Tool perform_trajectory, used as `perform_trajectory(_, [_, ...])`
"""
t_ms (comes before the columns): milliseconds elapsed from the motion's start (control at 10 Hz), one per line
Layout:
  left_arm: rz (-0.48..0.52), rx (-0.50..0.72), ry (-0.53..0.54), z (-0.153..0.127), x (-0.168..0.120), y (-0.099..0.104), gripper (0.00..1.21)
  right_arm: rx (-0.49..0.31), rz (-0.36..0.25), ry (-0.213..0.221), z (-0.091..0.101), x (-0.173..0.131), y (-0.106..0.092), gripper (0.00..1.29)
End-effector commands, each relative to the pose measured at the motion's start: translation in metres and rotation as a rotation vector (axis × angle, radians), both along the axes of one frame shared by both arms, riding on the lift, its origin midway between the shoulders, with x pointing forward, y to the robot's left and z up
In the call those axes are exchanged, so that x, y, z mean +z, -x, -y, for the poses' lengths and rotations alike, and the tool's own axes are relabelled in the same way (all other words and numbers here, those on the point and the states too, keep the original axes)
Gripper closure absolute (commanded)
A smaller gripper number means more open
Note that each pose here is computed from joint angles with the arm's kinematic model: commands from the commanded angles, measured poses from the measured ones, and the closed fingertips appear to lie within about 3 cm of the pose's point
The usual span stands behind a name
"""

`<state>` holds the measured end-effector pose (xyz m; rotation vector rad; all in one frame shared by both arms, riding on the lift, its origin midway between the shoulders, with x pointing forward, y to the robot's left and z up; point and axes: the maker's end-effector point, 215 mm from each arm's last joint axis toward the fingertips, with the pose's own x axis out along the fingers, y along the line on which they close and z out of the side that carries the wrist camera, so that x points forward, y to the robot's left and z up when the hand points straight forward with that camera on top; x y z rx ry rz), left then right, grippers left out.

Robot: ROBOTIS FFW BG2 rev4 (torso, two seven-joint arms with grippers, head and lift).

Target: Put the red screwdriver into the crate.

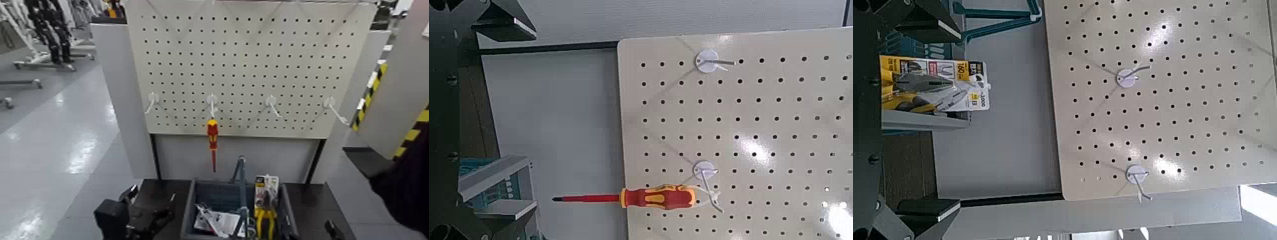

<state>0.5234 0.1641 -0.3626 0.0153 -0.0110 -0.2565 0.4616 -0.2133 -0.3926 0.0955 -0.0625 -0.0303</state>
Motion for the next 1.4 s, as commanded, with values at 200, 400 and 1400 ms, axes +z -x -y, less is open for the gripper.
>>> perform_trajectory(200, [0.003, -0.003, -0.016, 0.000, -0.002, 0.001, 0.12, 0.002, -0.004, 0.003, 0.000, -0.001, -0.001, 0.13])
perform_trajectory(400, [-0.004, -0.004, -0.010, 0.001, -0.005, 0.001, 0.12, 0.004, -0.008, 0.005, -0.002, -0.002, -0.001, 0.13])
perform_trajectory(1400, [-0.033, -0.324, 0.010, 0.074, 0.040, -0.059, 0.11, 0.012, -0.013, 0.000, -0.005, -0.003, -0.003, 0.13])
